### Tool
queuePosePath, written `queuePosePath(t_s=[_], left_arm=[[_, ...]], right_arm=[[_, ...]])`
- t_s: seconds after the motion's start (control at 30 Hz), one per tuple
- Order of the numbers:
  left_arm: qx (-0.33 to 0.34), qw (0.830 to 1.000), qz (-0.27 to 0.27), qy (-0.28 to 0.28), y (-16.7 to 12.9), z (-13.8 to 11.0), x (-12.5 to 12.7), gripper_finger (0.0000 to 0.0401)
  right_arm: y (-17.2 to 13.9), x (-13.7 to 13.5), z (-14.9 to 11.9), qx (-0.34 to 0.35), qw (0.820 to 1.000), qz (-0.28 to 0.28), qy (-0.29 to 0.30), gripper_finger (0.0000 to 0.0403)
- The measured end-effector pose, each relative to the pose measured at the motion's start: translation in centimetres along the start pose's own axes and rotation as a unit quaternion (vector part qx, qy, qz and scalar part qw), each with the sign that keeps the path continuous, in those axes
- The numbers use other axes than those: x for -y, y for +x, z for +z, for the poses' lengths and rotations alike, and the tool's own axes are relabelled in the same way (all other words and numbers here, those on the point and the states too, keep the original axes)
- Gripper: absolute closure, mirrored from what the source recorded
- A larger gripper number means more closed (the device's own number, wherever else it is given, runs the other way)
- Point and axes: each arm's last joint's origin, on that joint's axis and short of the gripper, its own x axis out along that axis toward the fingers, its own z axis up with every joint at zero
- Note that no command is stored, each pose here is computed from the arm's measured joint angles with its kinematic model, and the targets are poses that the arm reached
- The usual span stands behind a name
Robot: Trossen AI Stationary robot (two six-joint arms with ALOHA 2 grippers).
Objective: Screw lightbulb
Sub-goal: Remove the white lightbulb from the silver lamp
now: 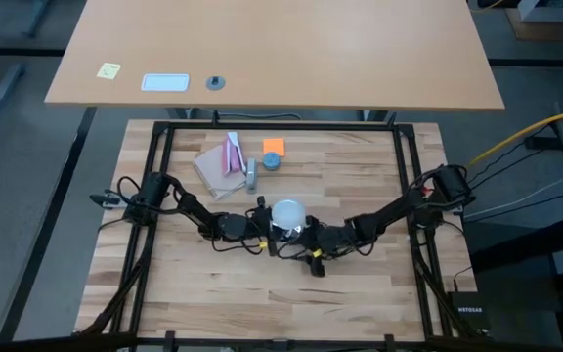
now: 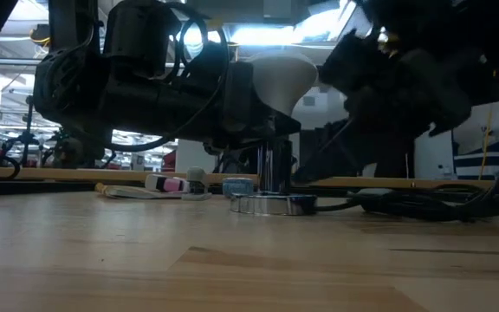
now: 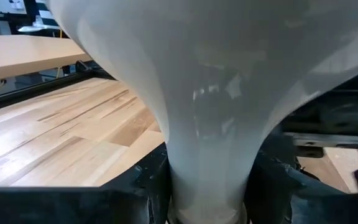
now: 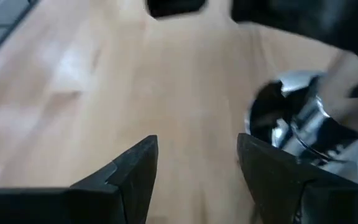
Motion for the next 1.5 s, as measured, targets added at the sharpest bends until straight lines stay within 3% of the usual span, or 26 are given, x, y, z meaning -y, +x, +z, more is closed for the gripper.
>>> queuePosePath(t_s=[0.23, 0.4, 0.53, 0.63, 1.0, 1.3, 1.5], left_arm=[[0.005, 1.0, -0.003, -0.005, 0.0, 0.1, 0.0, 0.0249], [0.007, 1.0, -0.009, -0.007, -0.1, 0.1, 0.3, 0.0249], [0.008, 1.0, -0.015, -0.021, -0.3, 0.1, 0.5, 0.0249], [0.008, 0.999, -0.018, -0.032, -0.3, 0.2, 0.6, 0.0248], [0.009, 0.999, -0.018, -0.042, -0.3, 0.2, 0.6, 0.0248], [0.006, 0.999, -0.017, -0.037, -0.2, 0.3, 0.5, 0.0248], [0.007, 0.999, -0.013, -0.03, -0.1, 0.3, 0.5, 0.0248]], right_arm=[[-1.0, -1.4, 0.9, 0.05, 0.997, -0.054, -0.002, 0.0178], [-3.1, -1.1, 1.8, 0.043, 0.985, -0.164, -0.024, 0.0178], [-4.3, -0.1, 2.1, 0.037, 0.962, -0.269, -0.034, 0.0178], [-4.2, 1.0, 1.9, 0.021, 0.952, -0.303, -0.035, 0.0178], [-0.7, 4.4, -1.0, -0.054, 0.963, -0.261, 0.027, 0.0178], [-0.2, 2.2, -1.1, -0.047, 0.979, -0.195, 0.04, 0.0178], [0.2, -0.1, 0.5, -0.018, 0.986, -0.16, 0.044, 0.0178]])
